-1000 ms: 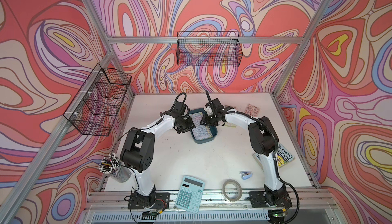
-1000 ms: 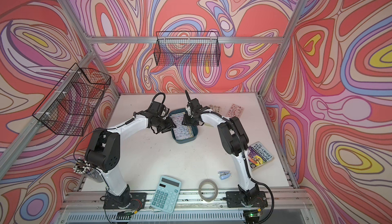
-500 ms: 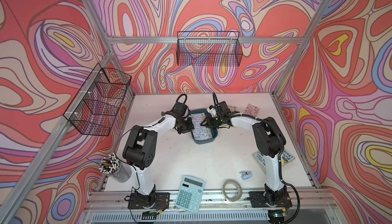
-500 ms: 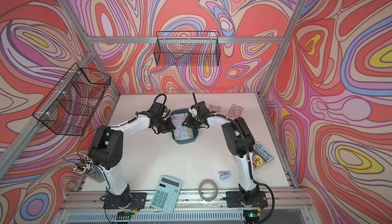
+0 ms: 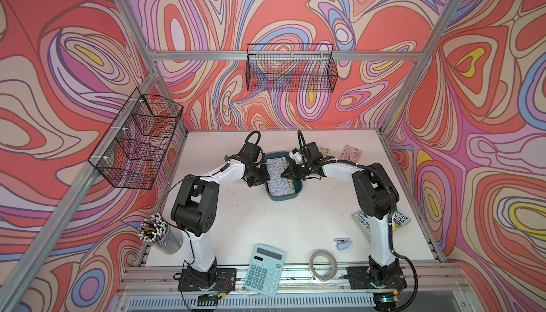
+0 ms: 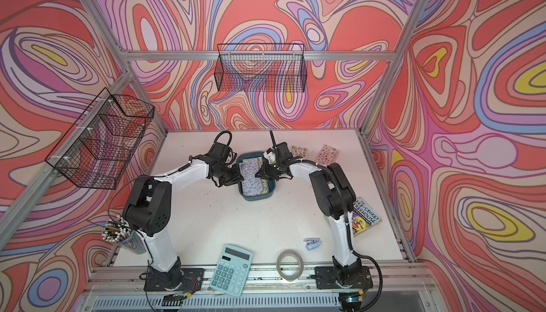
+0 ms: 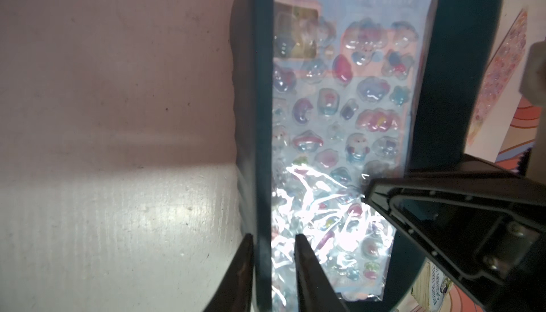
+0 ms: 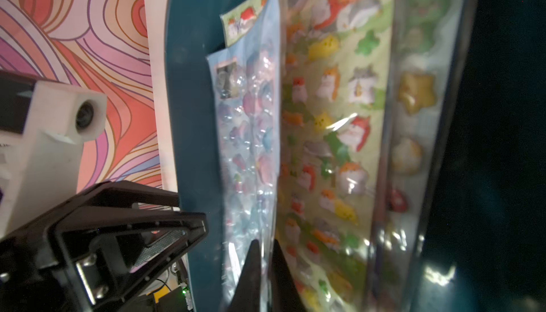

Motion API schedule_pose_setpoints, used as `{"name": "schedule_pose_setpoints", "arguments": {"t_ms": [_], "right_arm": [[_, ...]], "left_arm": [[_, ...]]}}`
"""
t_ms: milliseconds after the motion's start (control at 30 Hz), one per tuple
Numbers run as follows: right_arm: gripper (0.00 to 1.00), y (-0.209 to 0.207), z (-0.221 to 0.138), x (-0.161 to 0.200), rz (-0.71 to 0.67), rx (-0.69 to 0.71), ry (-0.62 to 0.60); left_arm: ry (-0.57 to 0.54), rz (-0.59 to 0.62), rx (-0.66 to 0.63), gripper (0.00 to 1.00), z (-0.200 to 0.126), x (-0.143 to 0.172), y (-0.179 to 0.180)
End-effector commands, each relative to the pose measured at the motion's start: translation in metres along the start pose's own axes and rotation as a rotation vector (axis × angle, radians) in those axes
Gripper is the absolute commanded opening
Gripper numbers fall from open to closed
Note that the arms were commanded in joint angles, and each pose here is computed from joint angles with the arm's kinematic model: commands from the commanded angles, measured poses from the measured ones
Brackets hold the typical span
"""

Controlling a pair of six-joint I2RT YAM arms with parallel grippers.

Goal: Take the stickers out of the storage box
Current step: Pick up the sticker from the storage box.

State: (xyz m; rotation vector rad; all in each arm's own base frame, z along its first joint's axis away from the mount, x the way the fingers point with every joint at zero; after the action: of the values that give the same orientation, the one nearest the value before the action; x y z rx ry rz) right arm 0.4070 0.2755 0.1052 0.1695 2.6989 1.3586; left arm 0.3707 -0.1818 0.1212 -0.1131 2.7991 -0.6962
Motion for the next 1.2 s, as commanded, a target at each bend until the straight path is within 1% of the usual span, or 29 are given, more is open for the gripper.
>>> {"name": "schedule_pose_setpoints", "arguments": {"t_ms": [0, 67, 133, 233, 300, 367, 500, 600, 700, 833, 900, 1000, 1100, 1167], "right_arm": [[0.00, 0.008, -0.004, 0.002, 0.000, -0.006, 0.011], [0.00, 0.012, -0.006, 0.000, -0.014, 0.006, 0.006], [0.00, 0.016, -0.009, -0.003, -0.031, 0.022, 0.003], [0.00, 0.027, -0.017, -0.007, -0.059, 0.027, -0.003], [0.00, 0.036, -0.022, -0.009, -0.074, 0.022, -0.007], [0.00, 0.044, -0.030, -0.014, -0.089, 0.016, -0.024], [0.00, 0.059, -0.046, -0.021, -0.119, 0.022, -0.066], [0.00, 0.068, -0.058, -0.025, -0.134, 0.017, -0.093], [0.00, 0.074, -0.068, -0.027, -0.140, 0.005, -0.113], [0.00, 0.084, -0.080, -0.028, -0.141, -0.050, -0.122], [0.00, 0.089, -0.087, -0.028, -0.124, -0.124, -0.115], [0.00, 0.093, -0.094, -0.028, -0.100, -0.216, -0.093], [0.00, 0.093, -0.097, -0.026, -0.091, -0.256, -0.081], [0.00, 0.093, -0.098, -0.023, -0.082, -0.280, -0.067]], "left_arm": [[0.006, 0.019, 0.012, 0.28, -0.001, -0.003, -0.007], [0.004, 0.018, 0.015, 0.29, -0.003, -0.003, -0.008], [-0.001, 0.019, 0.020, 0.33, -0.005, -0.004, -0.010], [-0.008, 0.020, 0.027, 0.46, -0.012, -0.005, -0.014], [-0.026, 0.027, 0.038, 0.51, -0.021, -0.007, -0.019], [-0.050, 0.036, 0.046, 0.53, -0.032, -0.009, -0.024], [-0.108, 0.056, 0.059, 0.56, -0.057, -0.014, -0.034], [-0.139, 0.067, 0.071, 0.62, -0.071, -0.016, -0.040], [-0.148, 0.070, 0.075, 0.71, -0.077, -0.014, -0.041], [-0.135, 0.059, 0.083, 0.76, -0.075, -0.010, -0.040], [-0.133, 0.056, 0.127, 0.77, -0.073, -0.009, -0.043], [-0.134, 0.066, 0.237, 0.78, -0.074, -0.012, -0.057], [-0.152, 0.080, 0.355, 0.83, -0.078, -0.017, -0.071], [-0.175, 0.083, 0.425, 0.83, -0.081, -0.022, -0.079]]}}
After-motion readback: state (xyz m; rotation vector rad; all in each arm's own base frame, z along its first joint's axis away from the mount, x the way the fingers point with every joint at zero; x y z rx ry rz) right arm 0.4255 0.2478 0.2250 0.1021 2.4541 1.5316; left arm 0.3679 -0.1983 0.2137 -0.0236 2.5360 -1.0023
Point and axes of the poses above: each gripper's point midway between its finger pads, its own z axis out along the fingers, its own y axis along the line the jaws close on, x = y × z, the point moved 6 cm from there along -z, back along the fingers, and after that the axes turned 10 degrees about z, right-handed, at the moved point
